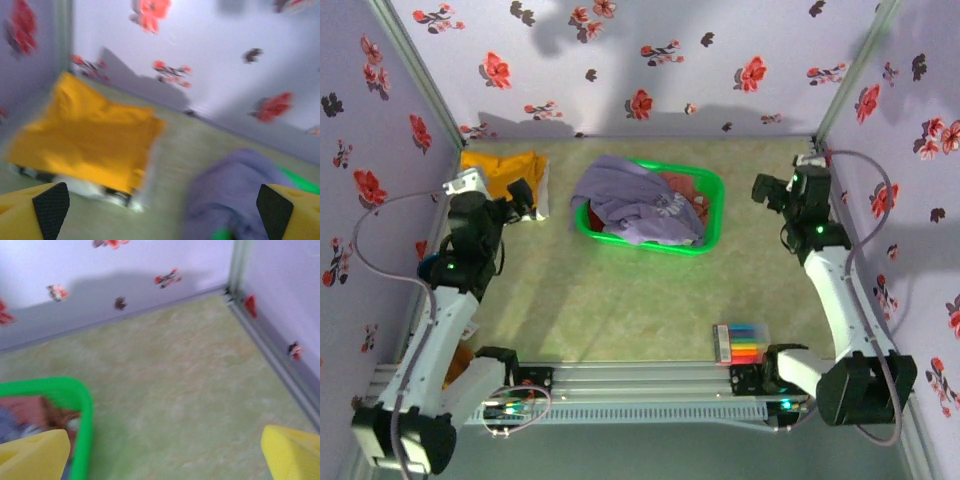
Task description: Fold and stack the t-shirts
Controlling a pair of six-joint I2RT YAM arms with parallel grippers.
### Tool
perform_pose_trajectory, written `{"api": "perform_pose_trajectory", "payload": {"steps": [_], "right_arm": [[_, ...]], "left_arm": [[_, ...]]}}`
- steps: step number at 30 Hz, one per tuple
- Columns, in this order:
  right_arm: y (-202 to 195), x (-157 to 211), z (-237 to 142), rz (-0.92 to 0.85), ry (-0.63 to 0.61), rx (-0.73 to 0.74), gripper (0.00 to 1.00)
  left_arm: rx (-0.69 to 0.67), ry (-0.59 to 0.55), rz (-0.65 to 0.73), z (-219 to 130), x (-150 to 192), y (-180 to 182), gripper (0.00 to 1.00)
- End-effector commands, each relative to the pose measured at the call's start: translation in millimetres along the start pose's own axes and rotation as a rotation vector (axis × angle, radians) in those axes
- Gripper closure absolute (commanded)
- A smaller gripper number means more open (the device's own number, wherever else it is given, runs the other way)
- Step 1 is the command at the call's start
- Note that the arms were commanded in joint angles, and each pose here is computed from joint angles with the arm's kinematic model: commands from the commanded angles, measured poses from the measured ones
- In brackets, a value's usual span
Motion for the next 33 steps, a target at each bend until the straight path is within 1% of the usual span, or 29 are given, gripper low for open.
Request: {"api": "perform_pose_trajectory", "payload": {"steps": [1, 3, 5, 7, 8, 10, 12, 16, 19, 21, 23, 25, 27, 29, 31, 33], "right_arm": [[24.5, 41.1, -15.4, 0.030, 0.386, -0.119, 0.06], [42.4, 40.6, -14.2, 0.017, 0.465, -0.180, 0.14], [59.4, 43.4, -8.4, 0.010, 0.533, -0.242, 0.26], [74.2, 46.2, -1.8, 0.001, 0.589, -0.284, 0.41], [82.2, 48.8, 2.4, -0.013, 0.617, -0.297, 0.42], [96.8, 54.2, 8.0, -0.050, 0.649, -0.324, 0.53], [111.3, 64.7, 14.3, -0.070, 0.686, -0.350, 0.60], [132.1, 86.7, 27.7, -0.097, 0.761, -0.394, 0.76], [138.5, 100.3, 45.4, -0.116, 0.806, -0.381, 0.80], [138.1, 111.5, 55.1, -0.155, 0.869, -0.339, 0.79], [135.1, 121.4, 56.0, -0.181, 0.925, -0.303, 0.78], [134.0, 129.2, 55.5, -0.165, 0.935, -0.310, 0.77], [132.9, 135.7, 55.7, -0.157, 0.939, -0.314, 0.77], [131.4, 141.0, 56.9, -0.168, 0.973, -0.301, 0.77], [127.1, 146.9, 57.6, -0.184, 1.015, -0.265, 0.77], [116.6, 150.8, 56.2, -0.211, 1.046, -0.185, 0.76]], "left_arm": [[-0.077, 0.423, -0.256, -12.4, 71.9, 1.2, 0.01], [-0.077, 0.502, -0.274, -10.9, 88.9, -9.8, 0.01], [-0.075, 0.533, -0.267, -8.0, 106.7, -18.7, 0.01], [-0.086, 0.563, -0.273, -5.1, 121.7, -25.2, 0.01], [-0.089, 0.583, -0.279, -3.0, 129.4, -28.8, 0.01], [-0.074, 0.610, -0.294, 3.6, 143.0, -36.3, 0.01], [-0.031, 0.633, -0.316, 13.0, 155.5, -45.6, 0.01], [-0.019, 0.665, -0.353, 32.1, 171.9, -53.8, 0.01], [0.004, 0.672, -0.374, 47.4, 180.9, -61.5, 0.00], [0.036, 0.693, -0.397, 59.8, 188.1, -71.1, 0.01], [0.079, 0.718, -0.414, 71.0, 193.2, -82.9, 0.01], [0.090, 0.740, -0.410, 80.0, 195.8, -91.7, 0.00], [0.101, 0.741, -0.406, 87.1, 194.7, -99.3, 0.01], [0.117, 0.731, -0.405, 93.7, 192.2, -105.8, 0.01], [0.131, 0.733, -0.393, 101.4, 192.3, -113.3, 0.01], [0.151, 0.757, -0.384, 112.4, 195.6, -122.9, 0.01]]}}
Point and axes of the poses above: each hand's point on the last joint's axis, 136 mm out from that joint toward the fingers, its own z axis out along the fingers, its own y axis along the line the jaws close on, x = y × z, the point moved 6 cm from there along -z, back along the fingers, and after that the axes turned 5 degrees about -z, right-handed, at the moved point
